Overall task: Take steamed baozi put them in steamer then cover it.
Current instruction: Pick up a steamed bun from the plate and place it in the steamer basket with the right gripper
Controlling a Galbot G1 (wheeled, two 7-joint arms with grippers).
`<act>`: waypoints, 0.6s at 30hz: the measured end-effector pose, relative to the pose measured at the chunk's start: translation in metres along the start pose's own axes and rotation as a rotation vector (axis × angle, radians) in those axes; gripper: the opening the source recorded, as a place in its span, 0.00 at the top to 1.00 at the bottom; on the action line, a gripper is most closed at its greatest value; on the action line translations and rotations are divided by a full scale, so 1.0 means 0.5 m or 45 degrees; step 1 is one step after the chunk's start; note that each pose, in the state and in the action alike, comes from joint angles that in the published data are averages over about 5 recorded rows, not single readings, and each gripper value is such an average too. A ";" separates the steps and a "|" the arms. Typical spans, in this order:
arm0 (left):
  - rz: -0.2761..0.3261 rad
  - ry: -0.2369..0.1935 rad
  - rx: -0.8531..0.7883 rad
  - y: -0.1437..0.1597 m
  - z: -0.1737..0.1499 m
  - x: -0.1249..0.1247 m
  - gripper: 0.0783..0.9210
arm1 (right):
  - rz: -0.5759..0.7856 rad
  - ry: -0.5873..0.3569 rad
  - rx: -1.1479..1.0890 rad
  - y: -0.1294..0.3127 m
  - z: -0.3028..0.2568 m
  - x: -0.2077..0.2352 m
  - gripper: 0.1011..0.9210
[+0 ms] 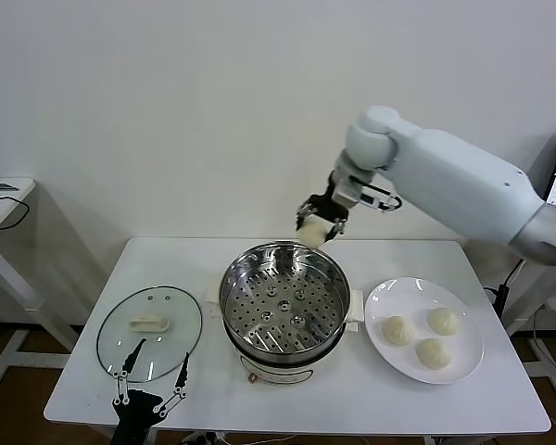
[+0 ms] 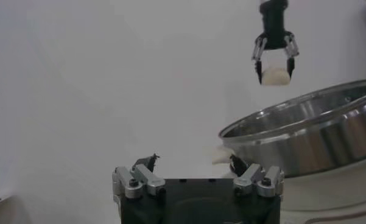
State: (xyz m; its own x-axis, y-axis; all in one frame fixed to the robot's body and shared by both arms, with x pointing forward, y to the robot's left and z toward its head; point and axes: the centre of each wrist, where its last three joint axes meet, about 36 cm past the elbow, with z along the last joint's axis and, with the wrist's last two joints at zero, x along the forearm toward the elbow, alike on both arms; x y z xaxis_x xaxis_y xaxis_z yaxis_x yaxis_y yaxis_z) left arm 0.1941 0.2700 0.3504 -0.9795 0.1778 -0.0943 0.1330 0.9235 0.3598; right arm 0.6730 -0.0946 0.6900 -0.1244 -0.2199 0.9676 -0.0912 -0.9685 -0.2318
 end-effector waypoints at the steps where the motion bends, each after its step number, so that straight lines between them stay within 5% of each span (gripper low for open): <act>1: -0.001 -0.001 0.001 0.000 0.000 0.000 0.12 | -0.012 -0.004 0.017 -0.008 -0.004 -0.008 0.30; 18: 0.012 -0.025 0.002 -0.003 -0.003 0.003 0.12 | -0.151 -0.053 0.116 -0.078 -0.038 -0.158 0.30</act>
State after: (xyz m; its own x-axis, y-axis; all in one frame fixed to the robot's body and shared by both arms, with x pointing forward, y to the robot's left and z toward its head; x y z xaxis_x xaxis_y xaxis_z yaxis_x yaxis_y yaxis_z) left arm 0.1921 0.2685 0.3511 -0.9750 0.1932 -0.1094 0.1425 0.9223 0.3592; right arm 0.6677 -0.0374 0.6207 -0.0768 -0.1062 0.9914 -0.0126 -0.9941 -0.1075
